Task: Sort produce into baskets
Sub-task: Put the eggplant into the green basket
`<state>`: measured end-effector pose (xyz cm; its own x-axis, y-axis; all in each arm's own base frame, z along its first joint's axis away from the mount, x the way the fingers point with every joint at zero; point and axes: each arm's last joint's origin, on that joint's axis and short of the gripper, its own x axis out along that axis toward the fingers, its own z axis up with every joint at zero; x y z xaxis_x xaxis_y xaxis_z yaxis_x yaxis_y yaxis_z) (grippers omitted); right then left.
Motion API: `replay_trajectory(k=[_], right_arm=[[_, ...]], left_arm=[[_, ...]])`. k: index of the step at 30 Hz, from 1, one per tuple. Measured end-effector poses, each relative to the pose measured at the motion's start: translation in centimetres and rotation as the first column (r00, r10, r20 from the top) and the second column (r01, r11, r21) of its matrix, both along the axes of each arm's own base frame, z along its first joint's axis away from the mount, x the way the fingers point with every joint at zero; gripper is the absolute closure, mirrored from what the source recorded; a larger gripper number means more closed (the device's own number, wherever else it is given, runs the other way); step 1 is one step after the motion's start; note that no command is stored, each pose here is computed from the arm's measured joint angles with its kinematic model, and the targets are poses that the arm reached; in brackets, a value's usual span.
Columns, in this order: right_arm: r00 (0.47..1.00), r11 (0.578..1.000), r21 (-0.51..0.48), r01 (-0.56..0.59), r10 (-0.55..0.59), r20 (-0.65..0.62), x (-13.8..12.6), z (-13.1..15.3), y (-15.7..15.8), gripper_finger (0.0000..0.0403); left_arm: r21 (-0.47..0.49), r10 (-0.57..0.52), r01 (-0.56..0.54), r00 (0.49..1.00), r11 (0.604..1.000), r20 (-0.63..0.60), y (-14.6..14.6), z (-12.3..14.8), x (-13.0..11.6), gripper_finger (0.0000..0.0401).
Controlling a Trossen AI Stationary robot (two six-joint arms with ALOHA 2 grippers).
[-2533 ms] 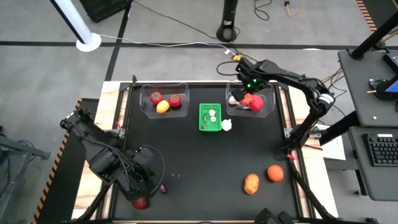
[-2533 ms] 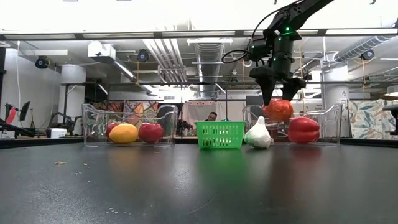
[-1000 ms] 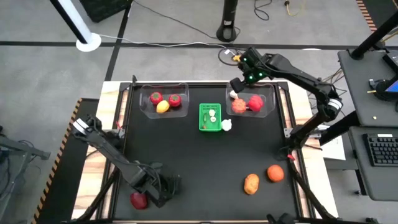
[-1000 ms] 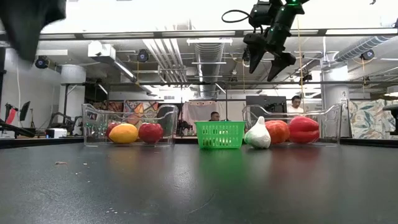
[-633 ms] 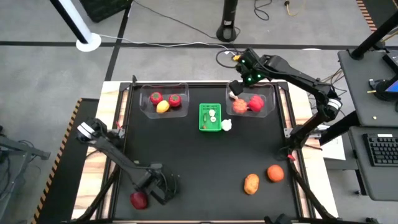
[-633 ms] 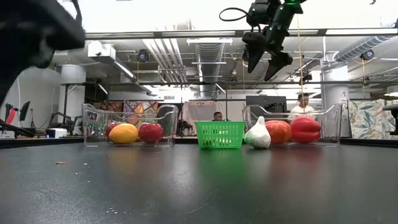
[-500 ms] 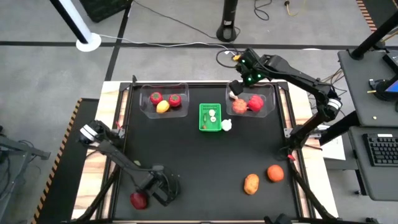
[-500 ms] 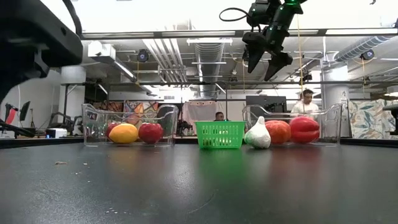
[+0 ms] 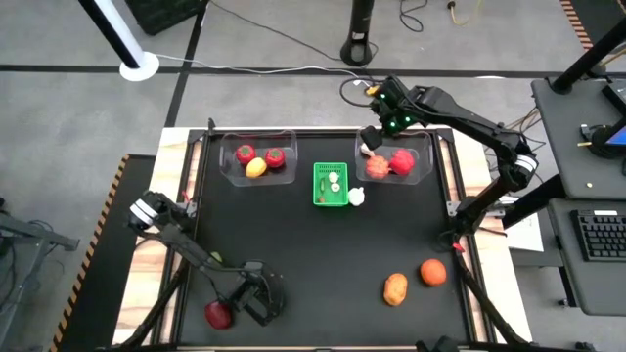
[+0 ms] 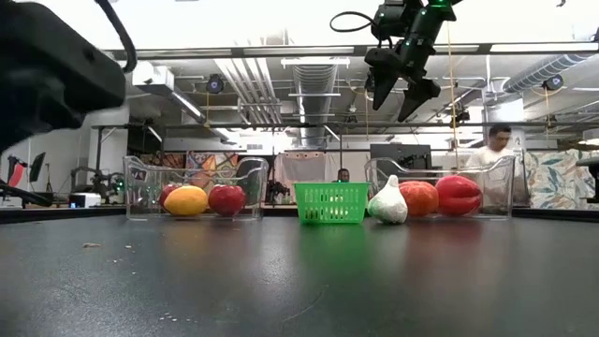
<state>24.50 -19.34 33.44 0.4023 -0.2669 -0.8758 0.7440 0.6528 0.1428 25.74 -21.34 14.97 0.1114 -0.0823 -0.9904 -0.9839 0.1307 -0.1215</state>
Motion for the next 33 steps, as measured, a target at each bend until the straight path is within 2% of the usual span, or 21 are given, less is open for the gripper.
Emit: replay_trajectory(k=[3,5,8,11,16,20,24,28,31,33], right_arm=[[1.0,1.0,-0.001,-0.008,0.008,0.015,-0.2,0.4,0.3,0.0007],[0.999,1.0,-0.021,-0.018,0.019,0.036,-0.6,1.1,0.8,0.0007],[0.996,0.997,-0.061,-0.036,0.041,0.077,-1.1,2.4,1.7,0.0007],[0.987,0.991,-0.119,-0.059,0.076,0.141,-1.6,4.0,2.8,0.0007],[0.933,0.974,-0.173,-0.145,0.193,0.305,-2.0,6.6,5.3,0.0007],[0.839,0.942,-0.214,-0.26,0.33,0.433,-1.5,8.4,7.9,0.0007],[0.731,0.897,-0.281,-0.341,0.441,0.521,-0.3,9.8,11.0,0.0007],[0.581,0.848,-0.341,-0.406,0.528,0.619,1.4,11.1,14.2,0.0007],[0.441,0.808,-0.399,-0.433,0.576,0.689,3.2,11.9,16.6,0.0007],[0.342,0.766,-0.459,-0.45,0.623,0.704,4.5,12.2,18.4,0.0007]], left_arm=[[-0.012,-0.066,0.068,0.994,0.998,0.083,0.2,2.2,0.1,0.0308],[0.031,-0.091,0.087,0.981,0.996,0.174,0.7,4.0,0.0,0.0308],[0.167,-0.143,0.093,0.938,0.982,0.316,2.1,6.6,-0.6,0.0308],[0.329,-0.257,0.108,0.853,0.938,0.454,3.7,10.0,-1.1,0.0309],[0.601,-0.492,0.113,0.701,0.791,0.516,6.3,14.7,-2.0,0.0309],[0.743,-0.636,0.108,0.605,0.661,0.479,7.7,17.4,-2.3,0.031],[0.843,-0.746,0.078,0.515,0.532,0.423,8.8,19.7,-2.3,0.031],[0.917,-0.824,0.005,0.441,0.4,0.357,9.6,21.7,-1.6,0.031],[0.966,-0.875,-0.031,0.417,0.257,0.246,10.1,22.7,-1.0,0.031],[0.985,-0.894,-0.039,0.415,0.17,0.171,10.3,22.9,-0.5,0.031]])
